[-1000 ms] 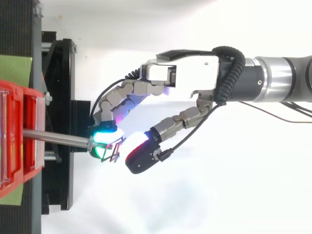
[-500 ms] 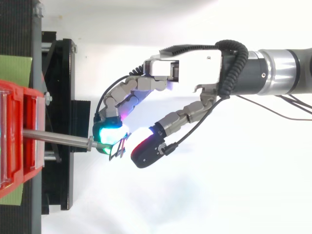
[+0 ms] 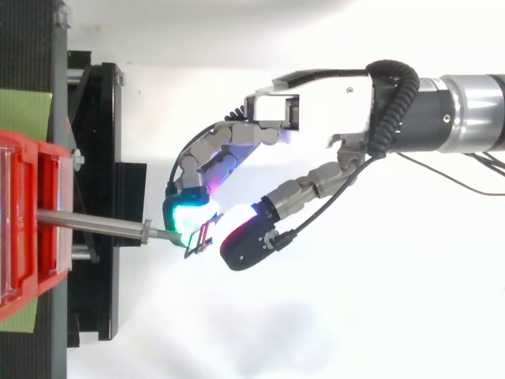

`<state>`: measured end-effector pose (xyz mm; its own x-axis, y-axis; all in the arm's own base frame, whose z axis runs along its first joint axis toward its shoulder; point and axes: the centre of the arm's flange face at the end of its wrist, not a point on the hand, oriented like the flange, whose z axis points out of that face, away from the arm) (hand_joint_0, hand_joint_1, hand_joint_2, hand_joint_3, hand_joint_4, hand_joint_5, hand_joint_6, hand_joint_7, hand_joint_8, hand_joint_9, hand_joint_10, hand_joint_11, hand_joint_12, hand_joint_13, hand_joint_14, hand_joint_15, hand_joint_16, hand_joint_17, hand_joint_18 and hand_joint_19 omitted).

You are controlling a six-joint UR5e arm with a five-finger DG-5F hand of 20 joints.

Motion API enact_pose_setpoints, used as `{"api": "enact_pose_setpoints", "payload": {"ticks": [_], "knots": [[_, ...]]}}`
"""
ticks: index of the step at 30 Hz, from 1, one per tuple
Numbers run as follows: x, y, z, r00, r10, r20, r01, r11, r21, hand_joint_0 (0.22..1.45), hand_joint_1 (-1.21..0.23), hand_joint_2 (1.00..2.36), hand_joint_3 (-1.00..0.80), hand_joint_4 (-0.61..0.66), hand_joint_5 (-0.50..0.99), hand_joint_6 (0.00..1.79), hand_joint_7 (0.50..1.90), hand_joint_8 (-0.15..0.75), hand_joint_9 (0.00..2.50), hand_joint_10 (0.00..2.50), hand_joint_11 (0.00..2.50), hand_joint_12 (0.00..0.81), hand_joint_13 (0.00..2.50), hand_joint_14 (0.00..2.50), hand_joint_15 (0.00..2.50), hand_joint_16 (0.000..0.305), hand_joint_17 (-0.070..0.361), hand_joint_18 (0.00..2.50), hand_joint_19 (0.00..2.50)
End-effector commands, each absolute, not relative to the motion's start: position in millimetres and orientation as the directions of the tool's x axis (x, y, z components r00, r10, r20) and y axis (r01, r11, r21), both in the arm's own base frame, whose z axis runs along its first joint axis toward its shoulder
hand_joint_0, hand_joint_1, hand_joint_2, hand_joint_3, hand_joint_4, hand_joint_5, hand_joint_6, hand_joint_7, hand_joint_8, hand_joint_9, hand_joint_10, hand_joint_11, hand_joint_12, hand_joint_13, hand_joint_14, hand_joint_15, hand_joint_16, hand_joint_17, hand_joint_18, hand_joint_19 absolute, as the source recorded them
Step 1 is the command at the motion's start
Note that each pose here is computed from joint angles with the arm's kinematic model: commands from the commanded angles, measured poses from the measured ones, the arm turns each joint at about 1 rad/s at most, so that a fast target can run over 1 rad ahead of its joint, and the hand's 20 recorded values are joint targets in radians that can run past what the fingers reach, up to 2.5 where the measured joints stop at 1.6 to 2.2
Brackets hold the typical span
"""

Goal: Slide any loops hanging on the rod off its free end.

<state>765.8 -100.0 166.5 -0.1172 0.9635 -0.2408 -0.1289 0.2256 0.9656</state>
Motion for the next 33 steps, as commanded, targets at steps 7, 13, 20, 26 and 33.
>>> {"api": "enact_pose_setpoints", "payload": {"ticks": [7, 13, 20, 26, 33], "knots": [[758.2, -99.2, 182.3, -0.115, 0.966, -0.232, -0.077, 0.225, 0.971, 0.63, -0.72, 1.01, -0.09, -0.04, -0.14, 0.9, 0.97, 0.285, 0.73, 0.01, 0.23, 0.324, 0.59, 0.0, 0.11, 0.045, 0.101, 0.68, 0.29], [749.0, -102.2, 193.4, -0.085, 0.978, -0.193, 0.002, 0.194, 0.981, 0.63, -0.74, 1.01, -0.11, -0.07, -0.14, 0.91, 0.94, 0.275, 0.75, 0.01, 0.24, 0.313, 0.6, 0.0, 0.12, 0.044, 0.098, 0.68, 0.3], [747.3, -97.3, 195.6, -0.069, 0.984, -0.167, 0.032, 0.17, 0.985, 0.61, -0.73, 1.01, -0.16, -0.01, -0.13, 0.91, 1.0, 0.28, 0.77, 0.01, 0.24, 0.307, 0.6, 0.0, 0.14, 0.043, 0.096, 0.68, 0.33], [748.0, -91.5, 199.0, -0.067, 0.986, -0.155, 0.028, 0.158, 0.987, 0.59, -0.67, 1.01, -0.22, 0.03, -0.11, 0.9, 1.04, 0.282, 0.79, 0.01, 0.23, 0.309, 0.62, 0.0, 0.15, 0.043, 0.097, 0.68, 0.34], [744.7, -86.8, 208.4, -0.068, 0.989, -0.134, 0.045, 0.138, 0.989, 0.6, -0.56, 1.01, -0.27, 0.02, -0.1, 0.89, 1.09, 0.249, 0.86, 0.01, 0.23, 0.291, 0.63, 0.01, 0.17, 0.039, 0.088, 0.66, 0.38]]}}
